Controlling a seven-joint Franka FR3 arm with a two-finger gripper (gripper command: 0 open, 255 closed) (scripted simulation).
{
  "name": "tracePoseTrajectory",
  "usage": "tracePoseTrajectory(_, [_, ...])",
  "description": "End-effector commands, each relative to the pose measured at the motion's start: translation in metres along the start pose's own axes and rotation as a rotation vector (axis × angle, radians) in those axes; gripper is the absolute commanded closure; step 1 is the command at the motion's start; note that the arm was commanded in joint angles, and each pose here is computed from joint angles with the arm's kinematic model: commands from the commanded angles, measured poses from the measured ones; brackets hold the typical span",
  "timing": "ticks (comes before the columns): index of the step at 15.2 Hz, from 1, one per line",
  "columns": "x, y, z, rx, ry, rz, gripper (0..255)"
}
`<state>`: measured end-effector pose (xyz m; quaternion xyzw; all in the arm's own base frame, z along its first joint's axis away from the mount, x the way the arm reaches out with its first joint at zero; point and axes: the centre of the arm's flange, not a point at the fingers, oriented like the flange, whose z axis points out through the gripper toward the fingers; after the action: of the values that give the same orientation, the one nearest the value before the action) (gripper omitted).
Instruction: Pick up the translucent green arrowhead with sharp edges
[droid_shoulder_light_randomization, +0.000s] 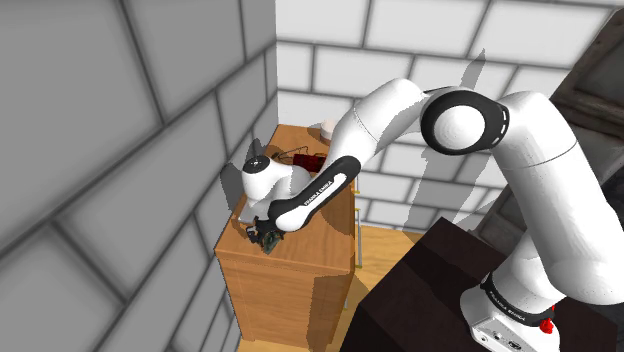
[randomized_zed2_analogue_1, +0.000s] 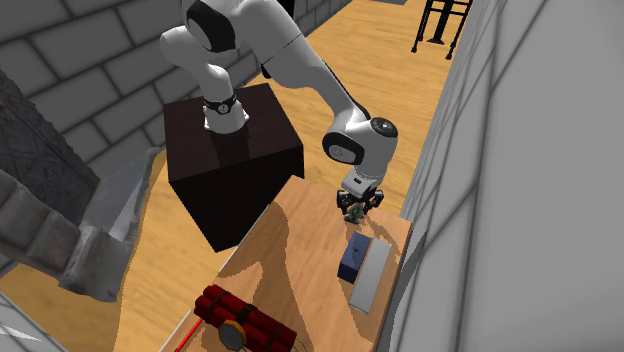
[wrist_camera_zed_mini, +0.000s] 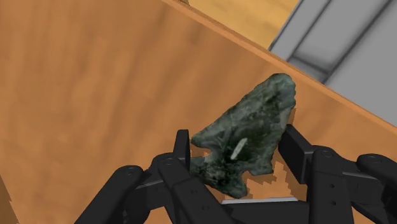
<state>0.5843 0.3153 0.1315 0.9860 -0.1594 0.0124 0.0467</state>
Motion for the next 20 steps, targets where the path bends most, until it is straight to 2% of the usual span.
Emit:
tracePoseTrajectory(1, [-0.001, -0.001, 0.001, 0.0, -0.002, -0.001, 255])
tracePoseTrajectory(6, [-0.002, 0.0, 0.0, 0.0, -0.002, -0.001, 255])
tracePoseTrajectory(20, [0.001, 0.007, -0.073, 0.0, -0.002, -0.001, 255])
